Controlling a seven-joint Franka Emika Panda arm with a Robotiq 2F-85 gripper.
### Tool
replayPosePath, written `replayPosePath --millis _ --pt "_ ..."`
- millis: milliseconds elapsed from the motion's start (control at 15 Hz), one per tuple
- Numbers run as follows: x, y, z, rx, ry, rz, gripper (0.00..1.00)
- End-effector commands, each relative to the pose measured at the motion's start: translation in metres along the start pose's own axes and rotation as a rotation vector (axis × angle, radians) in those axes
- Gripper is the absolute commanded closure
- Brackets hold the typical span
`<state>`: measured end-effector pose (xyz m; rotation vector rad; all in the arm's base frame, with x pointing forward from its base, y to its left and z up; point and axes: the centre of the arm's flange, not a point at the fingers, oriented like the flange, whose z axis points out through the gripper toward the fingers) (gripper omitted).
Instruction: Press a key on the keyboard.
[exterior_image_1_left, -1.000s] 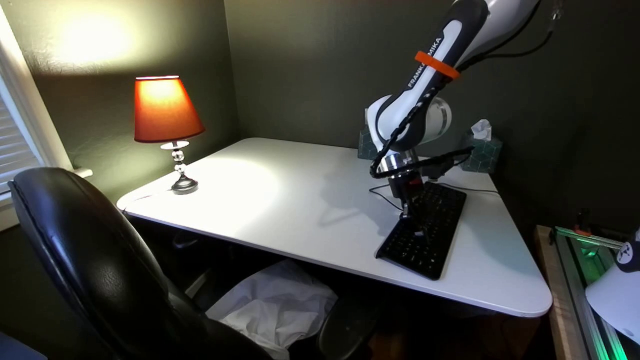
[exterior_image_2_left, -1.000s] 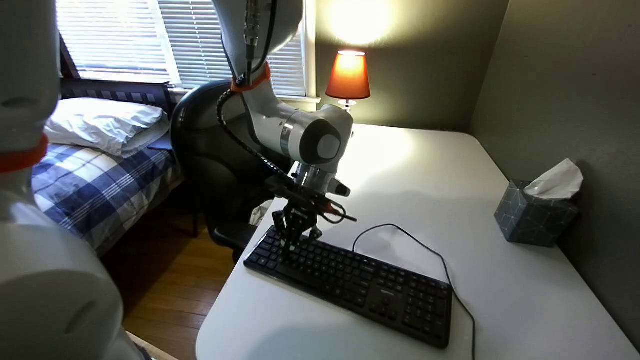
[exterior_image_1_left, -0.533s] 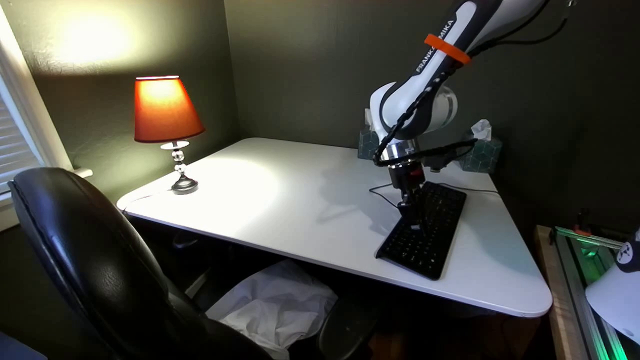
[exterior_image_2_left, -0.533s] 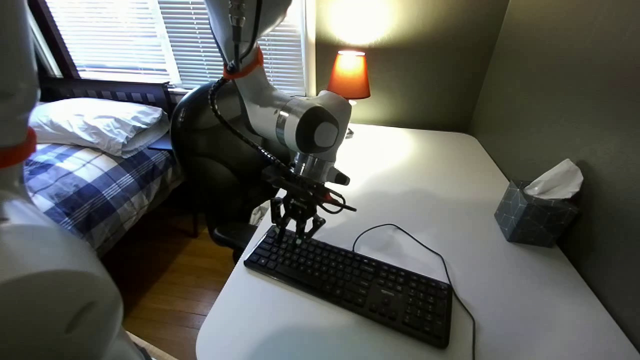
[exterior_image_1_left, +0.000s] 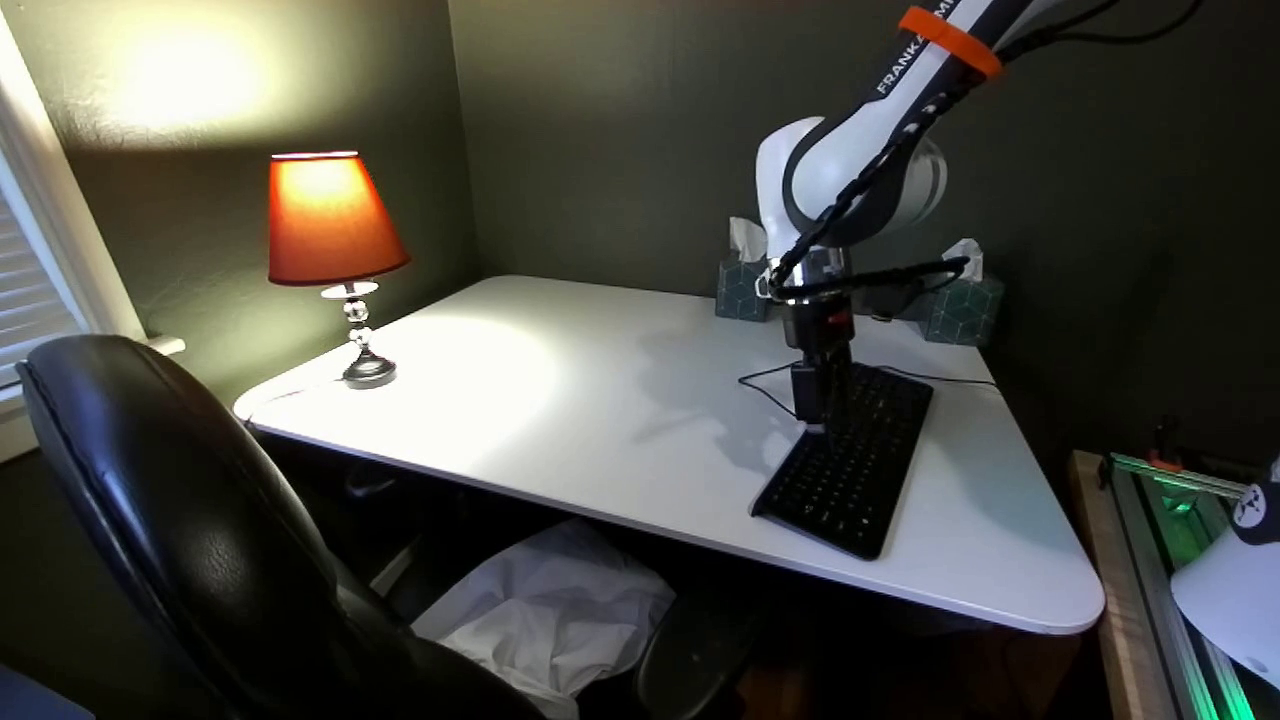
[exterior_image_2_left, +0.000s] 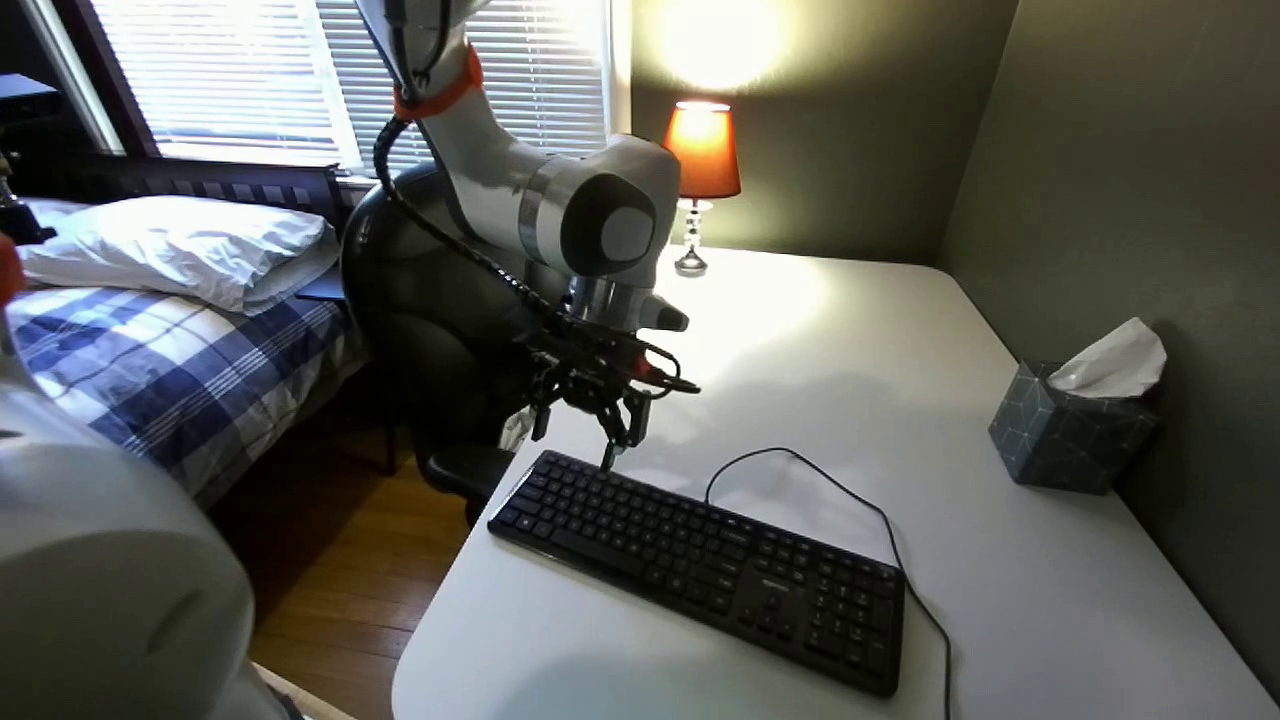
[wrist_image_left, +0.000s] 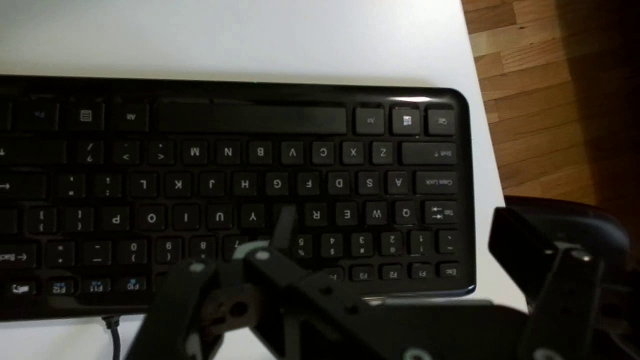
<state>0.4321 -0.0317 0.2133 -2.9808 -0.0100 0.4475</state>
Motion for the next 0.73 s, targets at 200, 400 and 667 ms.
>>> replayPosePath --millis 200,400,667 --pt "-0.024 -0.015 -0.010 -0.035 0.079 0.015 0.00" --pt "-0.009 -0.009 -0.011 -0.019 0.058 0.003 0.00" --pt "-0.008 -0.009 -0.011 -0.019 0.058 0.003 0.00"
